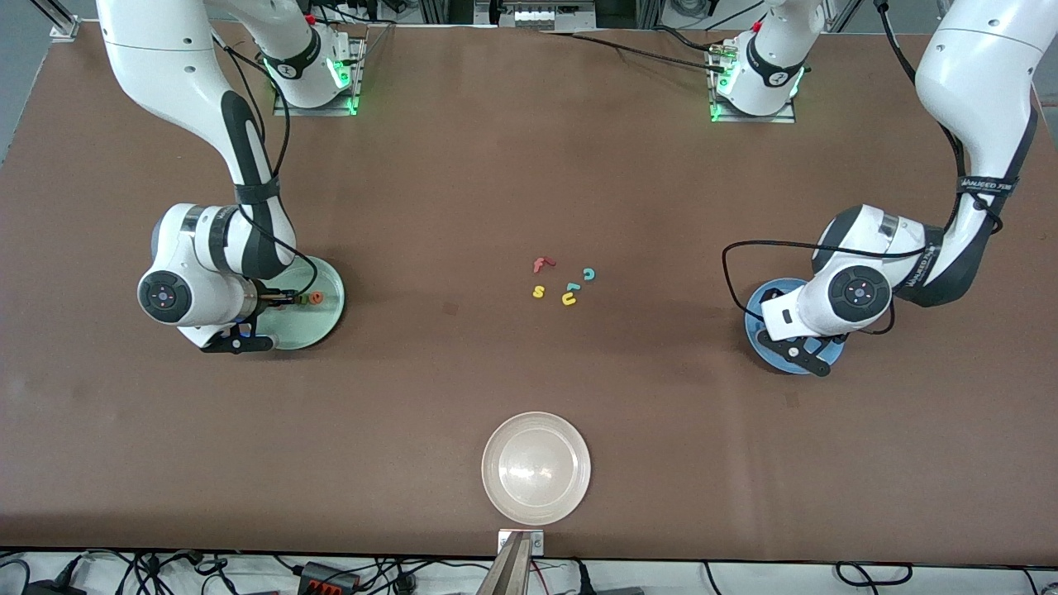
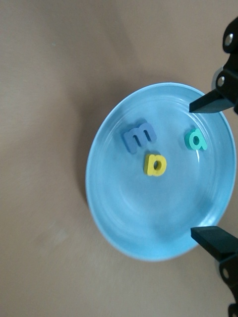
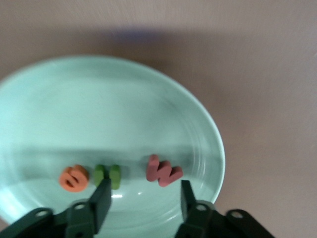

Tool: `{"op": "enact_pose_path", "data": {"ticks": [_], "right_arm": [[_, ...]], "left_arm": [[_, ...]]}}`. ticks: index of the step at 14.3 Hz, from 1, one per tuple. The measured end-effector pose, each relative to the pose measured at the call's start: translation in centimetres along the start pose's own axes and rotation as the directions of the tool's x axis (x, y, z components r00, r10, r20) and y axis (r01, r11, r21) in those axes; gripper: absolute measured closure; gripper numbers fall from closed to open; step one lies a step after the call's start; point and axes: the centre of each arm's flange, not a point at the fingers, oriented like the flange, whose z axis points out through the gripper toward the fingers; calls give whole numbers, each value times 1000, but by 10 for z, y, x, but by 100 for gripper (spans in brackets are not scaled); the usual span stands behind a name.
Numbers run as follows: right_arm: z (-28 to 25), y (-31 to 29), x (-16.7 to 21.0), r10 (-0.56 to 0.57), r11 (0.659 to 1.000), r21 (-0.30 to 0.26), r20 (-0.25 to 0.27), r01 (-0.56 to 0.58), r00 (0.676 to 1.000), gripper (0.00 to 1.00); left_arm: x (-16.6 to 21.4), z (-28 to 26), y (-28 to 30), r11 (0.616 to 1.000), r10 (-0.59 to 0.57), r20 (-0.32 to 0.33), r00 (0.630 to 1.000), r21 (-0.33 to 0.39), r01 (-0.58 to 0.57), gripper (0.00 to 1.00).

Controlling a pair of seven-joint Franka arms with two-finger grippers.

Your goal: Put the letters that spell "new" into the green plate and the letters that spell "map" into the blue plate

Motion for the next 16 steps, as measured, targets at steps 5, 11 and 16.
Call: {"op": "enact_pose_path", "data": {"ticks": [5,11,16], "right_arm": [[-132,17,-3,13,999,50,-46,-10,999,0],[-206,27,-7,76,995,66,-120,-68,990,0],[-266,8,-31,196,975,145,-187,-171,963,0]], "left_arm": [[3,-85,-8,999,-51,7,999,-16,51,0],[-21,-205,-24,984,-138,-6,990,-117,136,0],[-84,-275,-49,926,-332,-72,941,-214,310,0]]}}
